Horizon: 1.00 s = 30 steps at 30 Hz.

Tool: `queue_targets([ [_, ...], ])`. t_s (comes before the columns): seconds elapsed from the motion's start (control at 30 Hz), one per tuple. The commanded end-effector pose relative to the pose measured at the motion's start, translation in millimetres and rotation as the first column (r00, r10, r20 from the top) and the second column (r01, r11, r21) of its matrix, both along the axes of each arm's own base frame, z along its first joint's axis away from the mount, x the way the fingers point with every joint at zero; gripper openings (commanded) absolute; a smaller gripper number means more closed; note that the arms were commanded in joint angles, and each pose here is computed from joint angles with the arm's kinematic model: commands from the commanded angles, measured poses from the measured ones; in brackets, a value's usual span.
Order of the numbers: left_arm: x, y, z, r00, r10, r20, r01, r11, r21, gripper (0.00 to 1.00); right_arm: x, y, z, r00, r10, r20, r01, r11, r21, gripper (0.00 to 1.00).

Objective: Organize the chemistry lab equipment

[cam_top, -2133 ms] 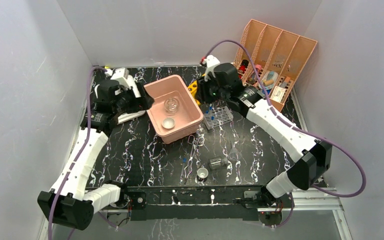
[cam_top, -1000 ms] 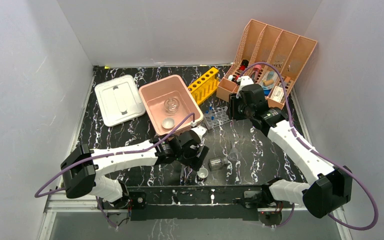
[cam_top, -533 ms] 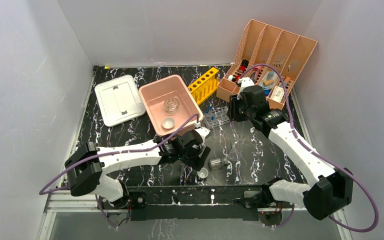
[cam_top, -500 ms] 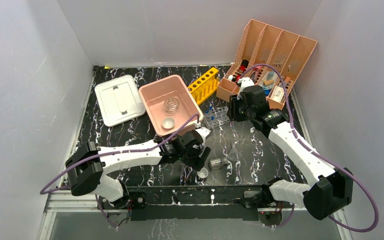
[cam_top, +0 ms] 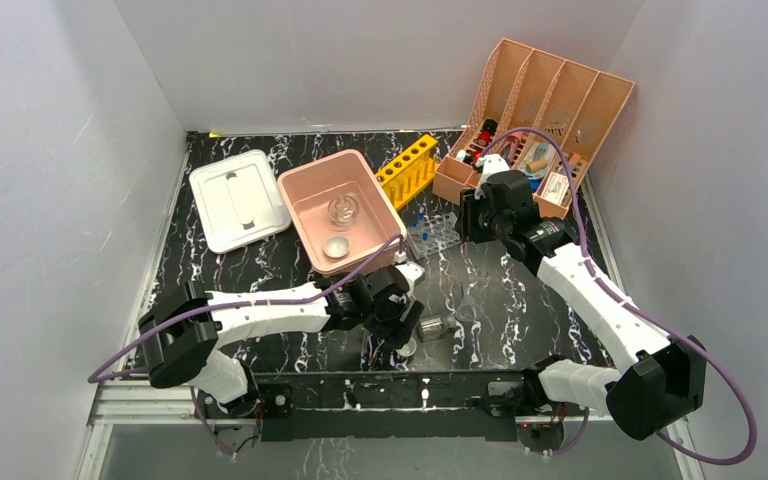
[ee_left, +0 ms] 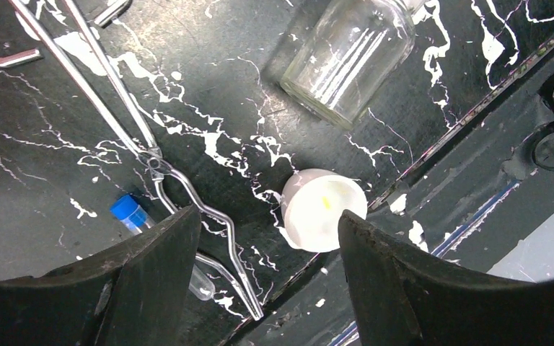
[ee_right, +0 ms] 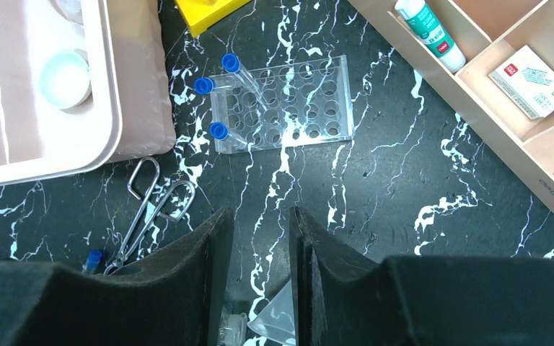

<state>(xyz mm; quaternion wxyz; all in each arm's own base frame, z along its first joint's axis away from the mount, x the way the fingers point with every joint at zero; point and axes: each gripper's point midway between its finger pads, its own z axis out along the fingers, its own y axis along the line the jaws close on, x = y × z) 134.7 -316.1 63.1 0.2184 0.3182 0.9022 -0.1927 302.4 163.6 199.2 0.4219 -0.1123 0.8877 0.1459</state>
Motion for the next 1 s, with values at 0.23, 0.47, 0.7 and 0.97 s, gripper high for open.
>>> queue_targets([
  [0.23,-16.2,-4.4,-16.4,0.999,-0.028,-0.031,0.028,1.0,0.007,0.68,8.9,0.7,19.1,0.998,-0.003,0.067,0.001,1.0,0.022,0.45],
  [0.47,-19.2,-1.0,-22.7,0.999,-0.022,-0.036,0.023,1.0,0.016,0.59,9.1,0.1,17.8,0.998,-0.004,0.065,0.002,1.0,0.021,0.44],
  [0.7,-20.0,-6.8,-17.2,0.999,-0.028,-0.038,0.028,1.0,-0.001,0.46,9.4,0.9,16.7,0.998,-0.002,0.06,0.0,1.0,0.023,0.44],
  [0.97,-21.4,-12.8,-16.2,0.998,-0.043,-0.041,0.043,0.999,-0.005,0.37,9.1,2.1,11.7,0.999,0.0,0.047,-0.002,1.0,0.028,0.44],
])
